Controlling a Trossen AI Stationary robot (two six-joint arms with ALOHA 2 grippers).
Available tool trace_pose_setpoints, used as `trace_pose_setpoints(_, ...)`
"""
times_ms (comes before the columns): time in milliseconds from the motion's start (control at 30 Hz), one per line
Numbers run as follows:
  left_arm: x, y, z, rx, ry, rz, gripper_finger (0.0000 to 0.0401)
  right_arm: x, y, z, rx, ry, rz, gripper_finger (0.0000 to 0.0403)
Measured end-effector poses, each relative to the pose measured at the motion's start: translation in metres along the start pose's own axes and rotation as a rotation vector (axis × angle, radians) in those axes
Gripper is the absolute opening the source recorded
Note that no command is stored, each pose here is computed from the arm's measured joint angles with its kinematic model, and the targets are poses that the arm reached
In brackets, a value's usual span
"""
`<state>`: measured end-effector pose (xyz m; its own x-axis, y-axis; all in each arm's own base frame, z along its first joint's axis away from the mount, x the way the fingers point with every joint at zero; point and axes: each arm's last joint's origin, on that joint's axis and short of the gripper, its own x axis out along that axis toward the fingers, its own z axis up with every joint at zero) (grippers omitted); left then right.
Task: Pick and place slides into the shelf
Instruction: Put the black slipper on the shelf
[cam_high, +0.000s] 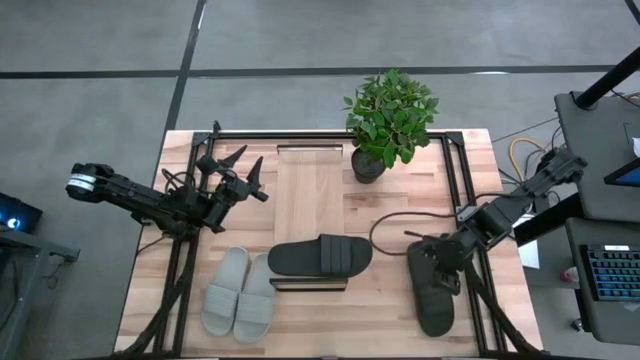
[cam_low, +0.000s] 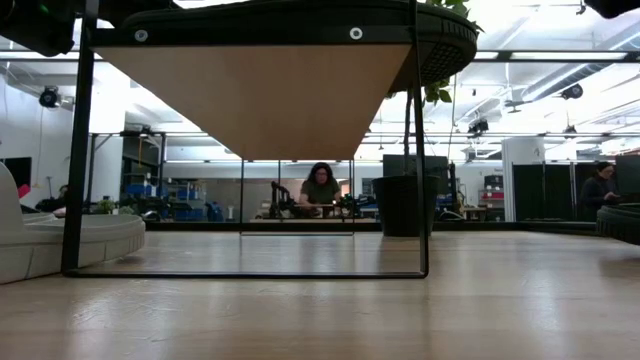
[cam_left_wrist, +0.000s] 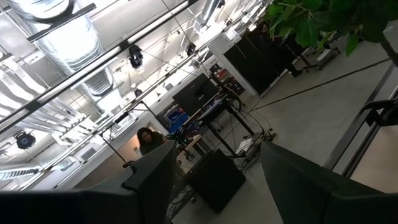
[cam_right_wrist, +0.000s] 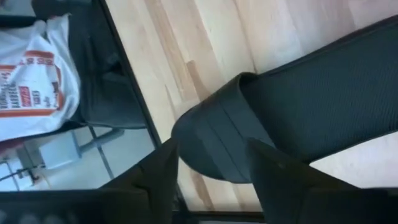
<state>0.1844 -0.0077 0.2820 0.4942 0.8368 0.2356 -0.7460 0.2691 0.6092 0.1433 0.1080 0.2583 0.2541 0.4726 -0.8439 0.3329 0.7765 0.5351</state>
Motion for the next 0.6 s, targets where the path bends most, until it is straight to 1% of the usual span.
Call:
trace_pose_setpoints(67,0.0,0.0,0.0,-0.016,0.0,-0.001,0.0219,0.003,0.0,0.003,-0.012,0.003,-0.014,0.0193)
trace_pose_setpoints(167,0.0,-0.001,0.0,-0.007,0.001,-0.005,0.0219,0.009,0.0,0.006,-0.034,0.013,-0.039,0.02)
trace_pose_setpoints(500,0.0,-0.001,0.0,-0.002,0.002,-0.007,0.0219,0.042,-0.001,0.015,-0.174,0.108,-0.172,0.0199)
trace_pose_setpoints(600,0.0,-0.001,0.0,-0.002,0.002,-0.007,0.0219,0.051,-0.003,0.017,-0.198,0.142,-0.212,0.0198)
